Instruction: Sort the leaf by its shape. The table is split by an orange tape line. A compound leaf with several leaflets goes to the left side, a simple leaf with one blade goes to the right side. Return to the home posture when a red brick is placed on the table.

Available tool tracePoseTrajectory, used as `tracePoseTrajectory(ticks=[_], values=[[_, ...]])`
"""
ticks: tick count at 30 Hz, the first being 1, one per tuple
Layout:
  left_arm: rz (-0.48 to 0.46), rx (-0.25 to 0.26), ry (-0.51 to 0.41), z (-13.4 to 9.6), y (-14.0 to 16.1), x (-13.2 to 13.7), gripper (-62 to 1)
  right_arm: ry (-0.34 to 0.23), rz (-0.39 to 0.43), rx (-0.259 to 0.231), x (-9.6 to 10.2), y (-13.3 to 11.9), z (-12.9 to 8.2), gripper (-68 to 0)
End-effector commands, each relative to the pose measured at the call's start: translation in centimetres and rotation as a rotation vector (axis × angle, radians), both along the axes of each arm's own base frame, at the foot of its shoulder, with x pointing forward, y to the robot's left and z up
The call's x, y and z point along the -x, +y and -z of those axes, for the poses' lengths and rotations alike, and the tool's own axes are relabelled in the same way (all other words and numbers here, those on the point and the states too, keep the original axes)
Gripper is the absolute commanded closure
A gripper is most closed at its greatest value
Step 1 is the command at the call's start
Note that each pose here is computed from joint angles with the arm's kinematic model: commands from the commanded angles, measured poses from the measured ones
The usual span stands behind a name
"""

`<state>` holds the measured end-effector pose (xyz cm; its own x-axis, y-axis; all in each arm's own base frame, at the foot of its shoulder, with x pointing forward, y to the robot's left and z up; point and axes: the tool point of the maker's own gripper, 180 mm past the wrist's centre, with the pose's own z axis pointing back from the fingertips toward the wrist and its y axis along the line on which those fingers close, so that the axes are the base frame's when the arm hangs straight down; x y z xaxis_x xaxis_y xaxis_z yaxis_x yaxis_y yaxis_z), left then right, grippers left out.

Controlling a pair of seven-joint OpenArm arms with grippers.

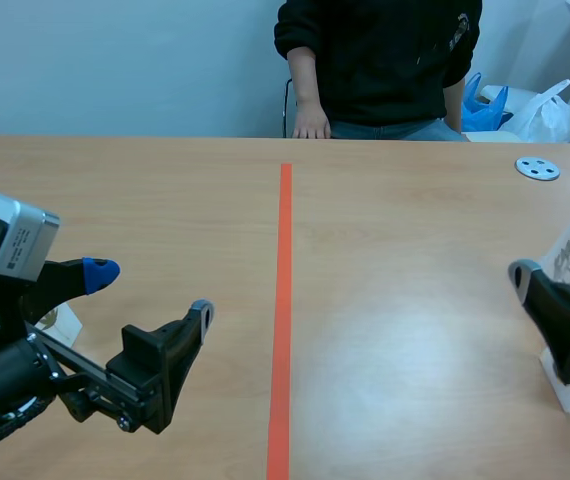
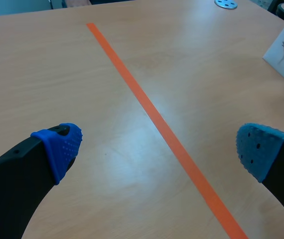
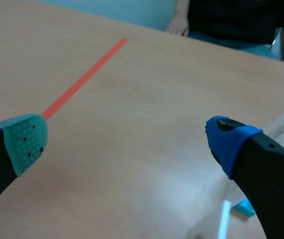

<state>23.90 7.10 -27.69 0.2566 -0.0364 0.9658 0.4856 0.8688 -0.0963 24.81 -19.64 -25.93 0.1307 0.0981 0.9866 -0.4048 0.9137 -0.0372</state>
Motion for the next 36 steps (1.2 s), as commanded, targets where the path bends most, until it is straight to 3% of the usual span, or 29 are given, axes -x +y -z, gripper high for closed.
tracePoseTrajectory(ticks=[1,8,17,36], values=[[-0.001,0.015,-0.033,-1.1,0.0,-0.2,-62.3,-0.051,-0.023,0.007,-0.8,0.8,-1.8,-67.9],[-0.001,0.015,-0.033,-1.1,0.0,-0.2,-62.3,-0.054,-0.038,0.028,-1.4,4.0,-2.9,-67.9],[-0.001,0.015,-0.033,-1.1,0.0,-0.2,-62.3,-0.022,-0.043,0.013,-1.2,6.4,-1.8,-67.9],[0.041,-0.002,-0.031,-1.0,-0.2,0.1,-62.3,-0.018,-0.052,0.006,-1.1,6.8,-1.7,-67.9]])
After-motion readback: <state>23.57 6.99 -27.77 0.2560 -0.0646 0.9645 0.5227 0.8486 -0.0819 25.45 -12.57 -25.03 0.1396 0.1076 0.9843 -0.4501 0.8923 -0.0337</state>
